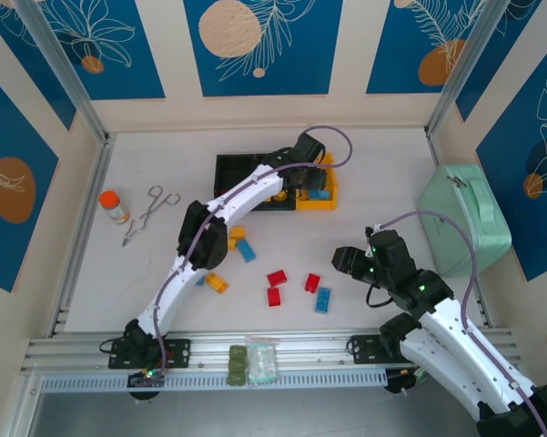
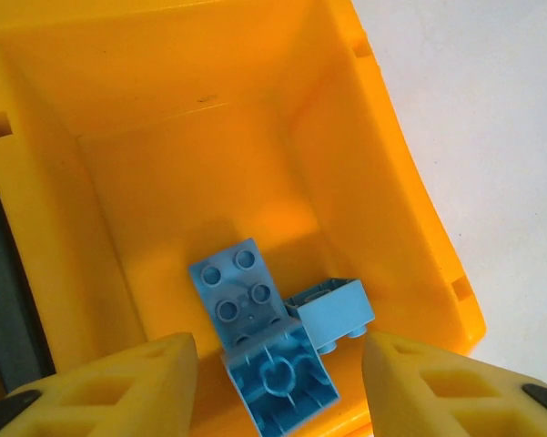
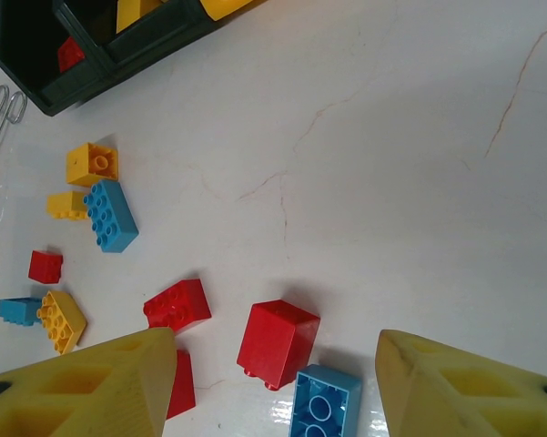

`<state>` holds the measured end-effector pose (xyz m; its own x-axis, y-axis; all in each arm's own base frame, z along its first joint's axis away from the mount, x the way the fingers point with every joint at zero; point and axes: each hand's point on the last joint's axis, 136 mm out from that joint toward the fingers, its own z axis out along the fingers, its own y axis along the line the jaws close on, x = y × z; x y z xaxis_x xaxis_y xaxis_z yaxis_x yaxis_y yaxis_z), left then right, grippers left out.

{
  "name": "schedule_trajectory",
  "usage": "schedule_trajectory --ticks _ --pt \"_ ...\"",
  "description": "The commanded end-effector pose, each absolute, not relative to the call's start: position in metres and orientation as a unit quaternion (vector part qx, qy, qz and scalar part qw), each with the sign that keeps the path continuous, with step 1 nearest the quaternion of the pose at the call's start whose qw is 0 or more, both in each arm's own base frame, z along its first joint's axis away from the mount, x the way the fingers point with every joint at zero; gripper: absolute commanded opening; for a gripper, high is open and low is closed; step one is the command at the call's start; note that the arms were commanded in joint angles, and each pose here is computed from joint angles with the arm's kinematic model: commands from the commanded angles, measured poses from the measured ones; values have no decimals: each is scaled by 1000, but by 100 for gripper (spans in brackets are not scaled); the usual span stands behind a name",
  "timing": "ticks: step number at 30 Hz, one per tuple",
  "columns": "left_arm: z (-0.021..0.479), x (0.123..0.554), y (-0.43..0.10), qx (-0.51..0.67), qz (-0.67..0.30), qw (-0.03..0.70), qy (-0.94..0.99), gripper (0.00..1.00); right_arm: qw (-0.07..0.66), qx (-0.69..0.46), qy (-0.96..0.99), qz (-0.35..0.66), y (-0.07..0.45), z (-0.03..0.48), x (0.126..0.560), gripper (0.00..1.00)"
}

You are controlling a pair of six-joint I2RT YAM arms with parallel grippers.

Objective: Sort the legos into containers by color
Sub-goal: Place the lego in the container.

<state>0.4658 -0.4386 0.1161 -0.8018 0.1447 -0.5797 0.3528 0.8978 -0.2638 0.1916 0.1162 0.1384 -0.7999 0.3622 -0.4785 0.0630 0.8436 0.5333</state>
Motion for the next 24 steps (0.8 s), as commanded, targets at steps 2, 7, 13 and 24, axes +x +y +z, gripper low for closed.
schedule_trajectory --ticks 2,7,13,24 --pt "155 461 -442 146 -192 311 919 51 271 131 922 244 112 131 185 62" --pt "186 442 -439 165 -215 307 912 55 215 135 944 209 110 116 173 65" --pt "211 406 -414 176 -251 307 901 58 173 135 959 177 111 104 154 67" --pt "191 324 -335 142 -324 244 903 60 113 108 979 134 142 70 126 67"
